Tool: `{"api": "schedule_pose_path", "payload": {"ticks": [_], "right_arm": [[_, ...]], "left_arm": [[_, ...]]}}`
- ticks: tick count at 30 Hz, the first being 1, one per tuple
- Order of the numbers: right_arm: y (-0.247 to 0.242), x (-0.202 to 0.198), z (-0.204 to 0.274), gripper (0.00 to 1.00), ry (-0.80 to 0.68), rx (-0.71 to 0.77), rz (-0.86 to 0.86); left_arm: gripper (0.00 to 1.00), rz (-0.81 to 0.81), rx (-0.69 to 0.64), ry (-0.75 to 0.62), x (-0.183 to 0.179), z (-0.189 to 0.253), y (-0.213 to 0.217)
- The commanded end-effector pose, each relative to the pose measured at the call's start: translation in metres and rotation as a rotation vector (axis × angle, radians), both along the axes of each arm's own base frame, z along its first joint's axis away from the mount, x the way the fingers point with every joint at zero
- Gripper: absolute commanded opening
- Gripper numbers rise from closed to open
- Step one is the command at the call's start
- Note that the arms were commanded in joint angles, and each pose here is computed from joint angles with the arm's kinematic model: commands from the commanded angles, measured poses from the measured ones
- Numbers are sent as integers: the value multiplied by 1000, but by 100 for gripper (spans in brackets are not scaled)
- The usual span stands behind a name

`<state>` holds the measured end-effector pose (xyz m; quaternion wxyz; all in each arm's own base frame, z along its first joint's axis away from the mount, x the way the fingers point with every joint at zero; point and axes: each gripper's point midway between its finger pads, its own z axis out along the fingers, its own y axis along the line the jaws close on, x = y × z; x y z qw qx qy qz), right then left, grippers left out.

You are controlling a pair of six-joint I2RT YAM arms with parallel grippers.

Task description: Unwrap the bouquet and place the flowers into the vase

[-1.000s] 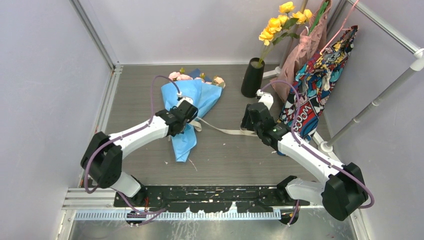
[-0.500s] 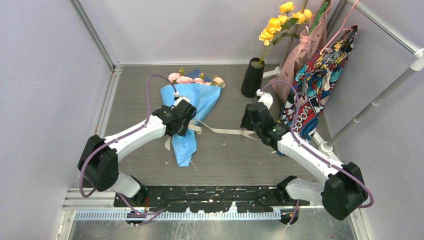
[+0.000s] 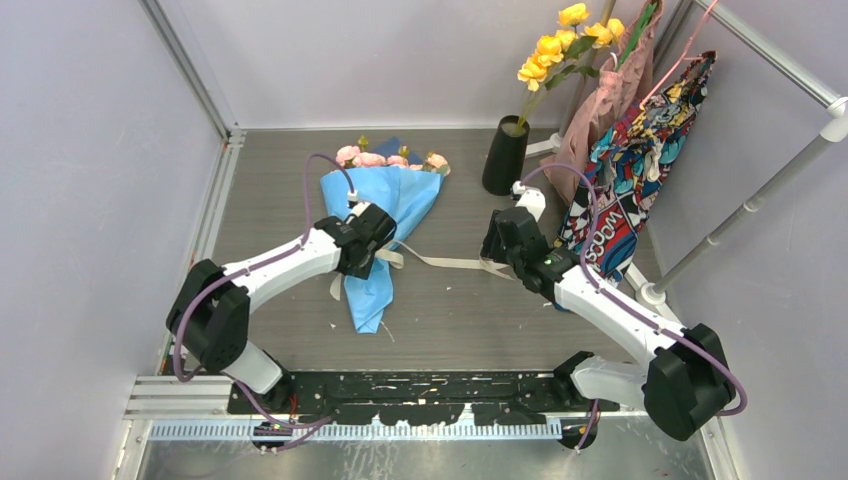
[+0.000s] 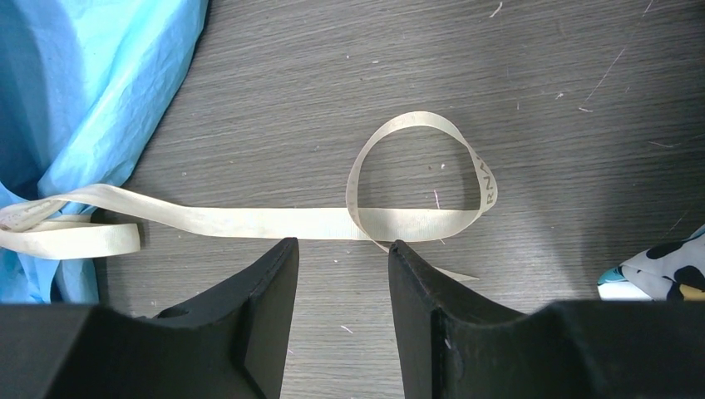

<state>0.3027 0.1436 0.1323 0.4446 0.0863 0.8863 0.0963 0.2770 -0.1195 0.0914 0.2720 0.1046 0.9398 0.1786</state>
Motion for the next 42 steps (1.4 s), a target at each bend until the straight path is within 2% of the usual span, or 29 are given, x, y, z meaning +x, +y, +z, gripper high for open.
{"api": "schedule_pose_path", "payload": {"ticks": [1,19,21,25,27,38,42], "right_arm": [[6,7,6,49,-37,32,-7],[6,6,-4,50,-15,23,-8],[6,6,-5,49,-14,24,-9],[5,6,-7,50,-10,20,-10],[5,5,-8,49,-7,18,-11],[5,6,-10,49,-6,15,-14],[7,7,-12,49,1,18,-8]], "left_arm": [[73,39,55,2,1,-3,13],[72,70,79,122,2,-42,27],[69,62,81,140,1,-46,26],[57,55,96,183,2,-52,24],[56,60,110,195,3,-53,25],[59,71,64,117,3,-20,27],[60,82,84,94,3,-12,34]]}}
